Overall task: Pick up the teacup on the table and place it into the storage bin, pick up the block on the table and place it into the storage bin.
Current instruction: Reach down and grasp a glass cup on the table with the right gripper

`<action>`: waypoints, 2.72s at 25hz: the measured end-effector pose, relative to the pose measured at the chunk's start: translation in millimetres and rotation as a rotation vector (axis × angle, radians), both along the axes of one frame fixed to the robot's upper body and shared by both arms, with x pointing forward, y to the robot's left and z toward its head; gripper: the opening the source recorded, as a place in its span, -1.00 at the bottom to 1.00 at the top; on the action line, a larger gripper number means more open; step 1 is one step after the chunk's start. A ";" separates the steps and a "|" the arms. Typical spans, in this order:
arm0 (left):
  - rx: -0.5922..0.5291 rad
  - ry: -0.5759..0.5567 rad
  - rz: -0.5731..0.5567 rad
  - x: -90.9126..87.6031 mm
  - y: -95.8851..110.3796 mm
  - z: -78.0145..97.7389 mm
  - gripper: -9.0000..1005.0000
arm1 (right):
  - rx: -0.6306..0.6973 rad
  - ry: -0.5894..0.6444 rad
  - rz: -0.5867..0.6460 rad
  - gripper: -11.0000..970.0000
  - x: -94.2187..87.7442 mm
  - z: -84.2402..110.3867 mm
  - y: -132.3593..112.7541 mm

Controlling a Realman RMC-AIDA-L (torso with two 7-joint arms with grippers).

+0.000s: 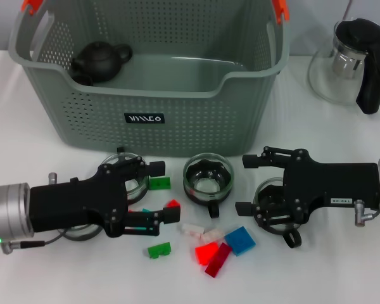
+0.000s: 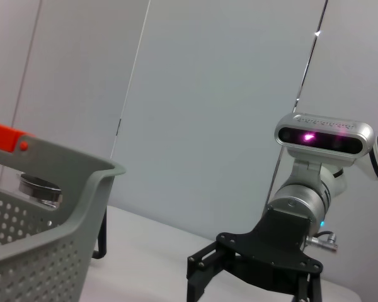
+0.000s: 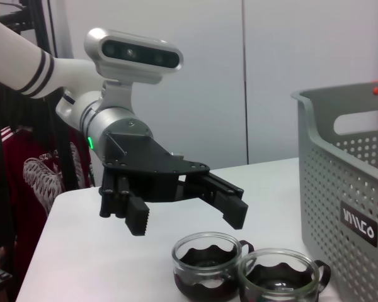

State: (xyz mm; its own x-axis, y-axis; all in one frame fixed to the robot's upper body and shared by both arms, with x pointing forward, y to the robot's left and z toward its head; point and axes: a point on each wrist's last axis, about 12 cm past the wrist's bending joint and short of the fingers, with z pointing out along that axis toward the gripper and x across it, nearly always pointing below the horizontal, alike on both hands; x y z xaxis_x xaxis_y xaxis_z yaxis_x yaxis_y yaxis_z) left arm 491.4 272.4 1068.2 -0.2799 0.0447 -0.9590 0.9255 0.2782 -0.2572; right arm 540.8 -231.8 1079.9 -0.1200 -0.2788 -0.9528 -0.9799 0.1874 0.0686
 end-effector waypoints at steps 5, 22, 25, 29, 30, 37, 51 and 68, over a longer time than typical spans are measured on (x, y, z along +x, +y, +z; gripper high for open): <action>0.009 0.025 0.017 5.0 -1.4 -0.4 0.89 | -0.007 -0.001 -0.010 0.91 0.8 -2.0 0.3; 0.007 0.024 0.020 2.4 -2.0 -2.0 0.88 | -0.025 -0.009 -0.032 0.91 2.3 -3.3 -3.3; 0.006 0.028 0.019 2.2 -1.9 -2.0 0.88 | -0.034 -0.012 -0.018 0.91 2.7 -2.5 -2.6; 0.006 0.025 0.021 2.4 -1.1 -1.6 0.88 | -0.051 -0.032 0.001 0.91 2.8 3.2 -7.2; 0.011 0.020 0.017 2.6 -1.1 -1.3 0.88 | -0.055 -0.037 0.001 0.91 2.8 5.2 -9.3; 0.013 0.021 0.013 2.1 -1.2 -1.6 0.88 | -0.141 -0.016 0.002 0.91 5.7 24.9 -26.8; 0.004 0.035 0.012 0.5 -3.4 -3.2 0.88 | -0.308 0.119 -0.041 0.91 2.0 79.4 -54.6; -0.018 0.043 0.002 -1.9 -6.7 -3.8 0.87 | -0.605 0.350 -0.165 0.85 25.0 82.5 -30.3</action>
